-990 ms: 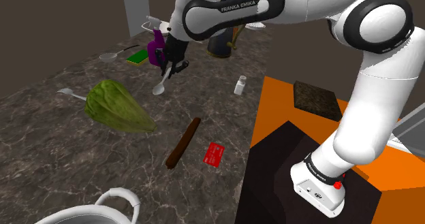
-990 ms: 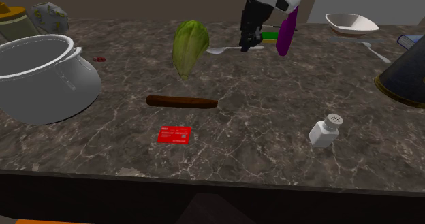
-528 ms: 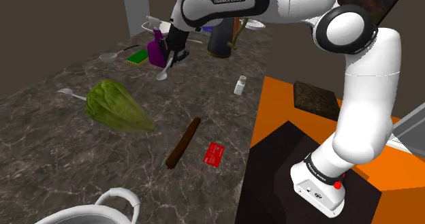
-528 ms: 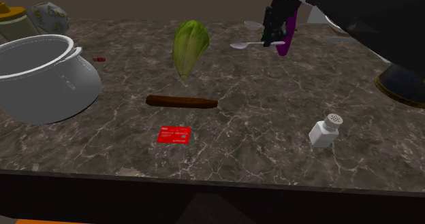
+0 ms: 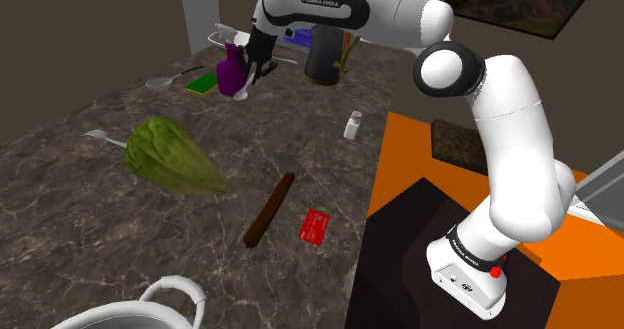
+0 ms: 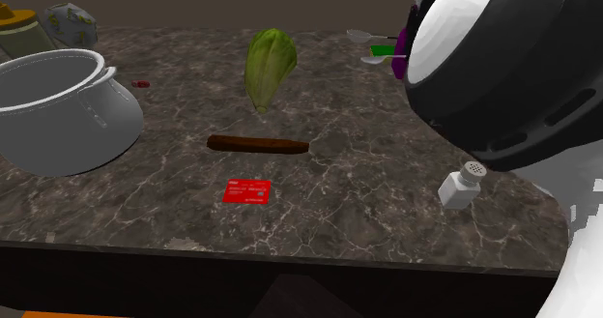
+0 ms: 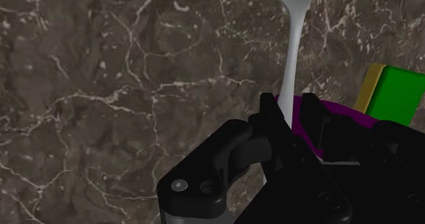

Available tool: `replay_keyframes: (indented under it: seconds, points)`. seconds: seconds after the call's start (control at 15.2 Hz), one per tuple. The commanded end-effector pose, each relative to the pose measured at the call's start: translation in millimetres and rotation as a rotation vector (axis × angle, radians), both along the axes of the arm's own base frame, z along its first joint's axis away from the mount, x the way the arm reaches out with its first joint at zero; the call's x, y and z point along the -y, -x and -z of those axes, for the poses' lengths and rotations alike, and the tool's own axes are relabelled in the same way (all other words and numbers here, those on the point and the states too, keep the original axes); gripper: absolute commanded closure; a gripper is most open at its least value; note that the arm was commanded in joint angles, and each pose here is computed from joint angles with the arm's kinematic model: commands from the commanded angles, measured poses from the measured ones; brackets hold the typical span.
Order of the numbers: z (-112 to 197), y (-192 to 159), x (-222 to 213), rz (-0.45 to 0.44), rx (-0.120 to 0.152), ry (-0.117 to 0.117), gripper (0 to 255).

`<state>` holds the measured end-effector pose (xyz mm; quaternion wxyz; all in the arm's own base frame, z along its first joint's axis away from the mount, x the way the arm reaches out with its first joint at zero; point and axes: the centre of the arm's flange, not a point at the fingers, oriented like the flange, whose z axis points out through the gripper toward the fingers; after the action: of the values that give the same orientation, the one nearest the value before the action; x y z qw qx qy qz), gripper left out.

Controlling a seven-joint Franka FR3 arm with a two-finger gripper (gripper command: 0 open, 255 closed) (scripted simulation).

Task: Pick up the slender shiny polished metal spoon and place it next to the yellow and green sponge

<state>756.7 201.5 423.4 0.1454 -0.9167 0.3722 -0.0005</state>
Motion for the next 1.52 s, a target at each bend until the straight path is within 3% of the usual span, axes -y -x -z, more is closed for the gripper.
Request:
replay_keyframes:
  seconds: [0.0,0.86,1.32,1.39,1.45]
  points:
    - [9,-3,3,-0.001,0.001,0.000,255]
    - [76,-3,3,-0.001,0.001,0.000,255]
    - [76,-3,3,-0.001,0.001,0.000,255]
    - [76,-3,3,-0.001,0.001,0.000,0]
    - [76,-3,3,-0.001,0.001,0.000,0]
